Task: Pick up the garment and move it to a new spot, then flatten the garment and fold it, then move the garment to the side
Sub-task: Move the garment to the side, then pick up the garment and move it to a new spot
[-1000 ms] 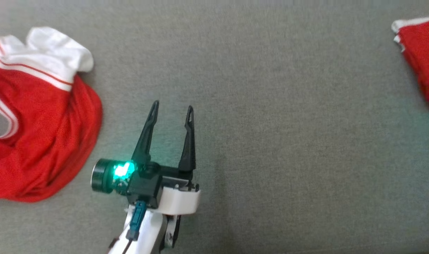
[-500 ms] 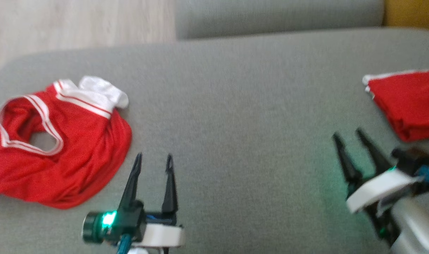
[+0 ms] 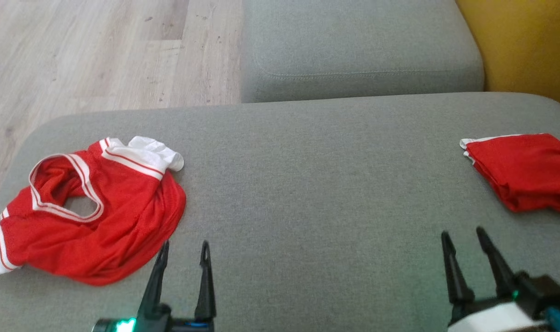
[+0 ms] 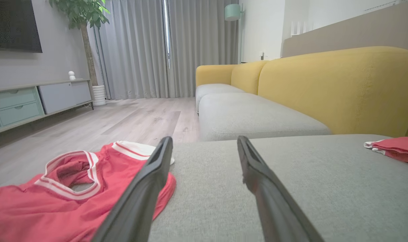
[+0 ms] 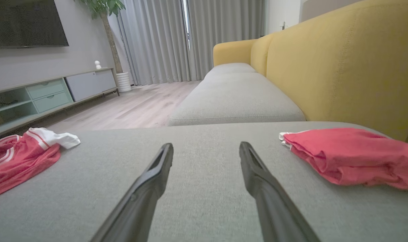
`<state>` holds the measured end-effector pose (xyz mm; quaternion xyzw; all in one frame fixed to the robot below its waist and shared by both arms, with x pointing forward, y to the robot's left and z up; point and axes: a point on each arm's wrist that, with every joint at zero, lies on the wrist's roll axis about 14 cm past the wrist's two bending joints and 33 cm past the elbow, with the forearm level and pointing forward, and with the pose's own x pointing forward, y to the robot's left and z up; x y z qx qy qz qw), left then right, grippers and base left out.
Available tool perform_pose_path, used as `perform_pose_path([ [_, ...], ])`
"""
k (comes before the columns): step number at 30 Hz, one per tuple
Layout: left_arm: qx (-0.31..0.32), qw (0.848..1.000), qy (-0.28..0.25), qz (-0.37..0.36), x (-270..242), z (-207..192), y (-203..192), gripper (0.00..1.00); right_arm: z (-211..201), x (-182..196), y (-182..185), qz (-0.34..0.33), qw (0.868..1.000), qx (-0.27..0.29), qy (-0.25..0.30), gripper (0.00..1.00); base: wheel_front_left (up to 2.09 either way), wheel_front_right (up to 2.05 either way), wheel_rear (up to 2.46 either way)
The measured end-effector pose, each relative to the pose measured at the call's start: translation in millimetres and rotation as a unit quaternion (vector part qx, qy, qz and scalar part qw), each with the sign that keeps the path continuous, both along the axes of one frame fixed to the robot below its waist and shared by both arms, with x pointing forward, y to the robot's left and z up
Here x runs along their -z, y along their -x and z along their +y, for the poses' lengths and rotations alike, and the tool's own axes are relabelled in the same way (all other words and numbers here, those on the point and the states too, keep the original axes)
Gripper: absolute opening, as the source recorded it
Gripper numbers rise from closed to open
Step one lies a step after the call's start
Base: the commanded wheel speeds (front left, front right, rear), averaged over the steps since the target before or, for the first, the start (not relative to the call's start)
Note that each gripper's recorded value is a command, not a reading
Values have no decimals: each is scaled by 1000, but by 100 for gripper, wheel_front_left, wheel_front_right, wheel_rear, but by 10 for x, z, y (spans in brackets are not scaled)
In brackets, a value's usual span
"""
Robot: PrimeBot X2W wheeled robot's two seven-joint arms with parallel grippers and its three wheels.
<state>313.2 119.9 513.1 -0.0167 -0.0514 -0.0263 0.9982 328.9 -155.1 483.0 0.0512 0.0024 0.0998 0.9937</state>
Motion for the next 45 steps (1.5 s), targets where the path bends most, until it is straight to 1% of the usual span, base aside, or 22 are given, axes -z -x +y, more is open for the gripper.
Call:
perform_pose_path([
  [4,-5,1000,5,13,79,66,69,100,7,71,99,10,1000,4,3,100,0,0,0],
  [10,4,1000,7,8,56,58,70,100,-51,42,101,5,1000,17,-1,100,0,0,0],
  [19,1,1000,8,8,56,88,67,100,-44,45,104,5,1000,17,-3,100,0,0,0],
  [23,-7,1000,10,9,64,149,107,100,54,61,65,9,1000,0,-3,100,0,0,0],
  [27,-28,999,10,11,84,263,162,100,221,76,8,13,1000,-27,-4,100,0,0,0],
  [33,-78,997,10,16,118,522,292,100,596,109,-83,21,996,-82,-9,100,0,0,0],
  [38,-129,991,13,15,114,772,431,100,862,140,-161,28,992,-124,-6,100,0,0,0],
  [42,-171,985,12,17,123,985,544,100,1028,172,-201,33,988,-150,-5,100,0,0,0],
  [45,-184,982,14,22,147,1051,590,100,1096,205,-219,39,986,-161,-5,100,0,0,0],
])
